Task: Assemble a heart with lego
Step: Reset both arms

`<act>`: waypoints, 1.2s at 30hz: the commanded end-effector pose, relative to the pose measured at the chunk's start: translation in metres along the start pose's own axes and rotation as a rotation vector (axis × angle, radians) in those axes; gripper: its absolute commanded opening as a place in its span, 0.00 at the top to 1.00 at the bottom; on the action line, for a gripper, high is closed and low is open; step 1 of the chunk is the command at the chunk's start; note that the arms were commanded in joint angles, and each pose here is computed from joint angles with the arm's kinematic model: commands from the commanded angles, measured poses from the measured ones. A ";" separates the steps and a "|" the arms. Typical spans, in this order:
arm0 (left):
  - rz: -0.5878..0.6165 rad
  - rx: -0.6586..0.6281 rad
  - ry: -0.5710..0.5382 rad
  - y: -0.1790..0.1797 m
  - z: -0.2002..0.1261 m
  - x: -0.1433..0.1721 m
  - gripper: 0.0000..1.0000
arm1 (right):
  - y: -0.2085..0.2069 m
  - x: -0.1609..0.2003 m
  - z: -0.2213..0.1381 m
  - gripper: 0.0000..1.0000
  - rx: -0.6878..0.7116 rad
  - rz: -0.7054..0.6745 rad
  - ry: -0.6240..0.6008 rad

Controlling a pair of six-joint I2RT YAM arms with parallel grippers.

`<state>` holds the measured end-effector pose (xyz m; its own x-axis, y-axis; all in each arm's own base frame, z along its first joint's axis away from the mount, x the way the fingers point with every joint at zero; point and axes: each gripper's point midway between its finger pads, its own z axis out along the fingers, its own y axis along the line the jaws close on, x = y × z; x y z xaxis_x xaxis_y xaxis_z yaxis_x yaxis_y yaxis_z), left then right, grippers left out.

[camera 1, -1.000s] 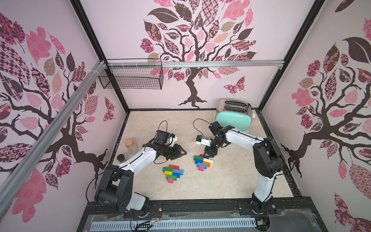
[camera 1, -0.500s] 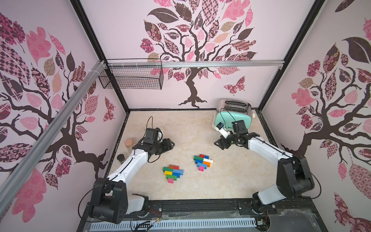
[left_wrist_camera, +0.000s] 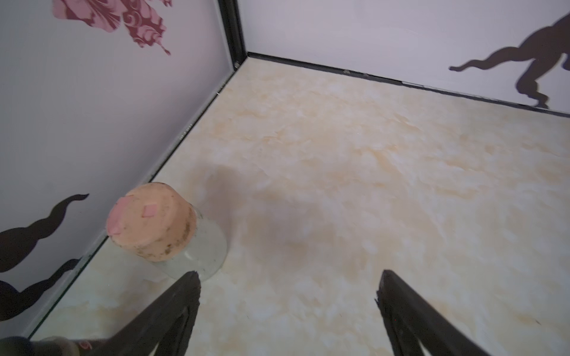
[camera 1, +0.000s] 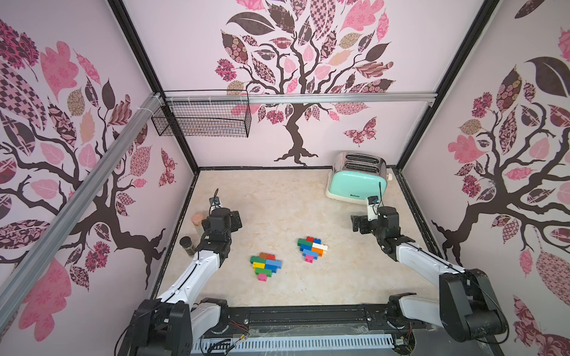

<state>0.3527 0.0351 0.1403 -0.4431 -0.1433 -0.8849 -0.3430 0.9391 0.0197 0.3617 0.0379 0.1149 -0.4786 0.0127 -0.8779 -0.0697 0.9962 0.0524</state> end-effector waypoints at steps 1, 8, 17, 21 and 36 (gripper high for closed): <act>-0.025 -0.012 -0.147 0.004 0.017 -0.016 0.06 | -0.038 -0.042 -0.010 0.01 0.119 0.171 -0.238; 0.058 0.029 -0.198 -0.011 0.047 0.005 0.09 | -0.066 -0.034 0.000 0.00 0.116 0.220 -0.288; 0.009 0.052 -0.190 -0.005 0.058 0.013 0.08 | -0.040 -0.012 0.008 0.00 0.020 0.105 -0.380; 0.006 0.057 -0.185 -0.005 0.059 0.013 0.02 | -0.040 -0.009 0.023 0.00 0.087 0.078 -0.291; 0.010 0.065 -0.202 -0.005 0.054 0.012 0.02 | -0.040 -0.007 0.022 0.00 0.088 0.079 -0.277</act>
<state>0.3943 0.0463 0.0982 -0.2904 -0.0748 -0.9540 -0.2863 0.9581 0.0121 0.3842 0.0010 0.1018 -0.2359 0.1107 -0.9655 0.0363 0.9938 0.1050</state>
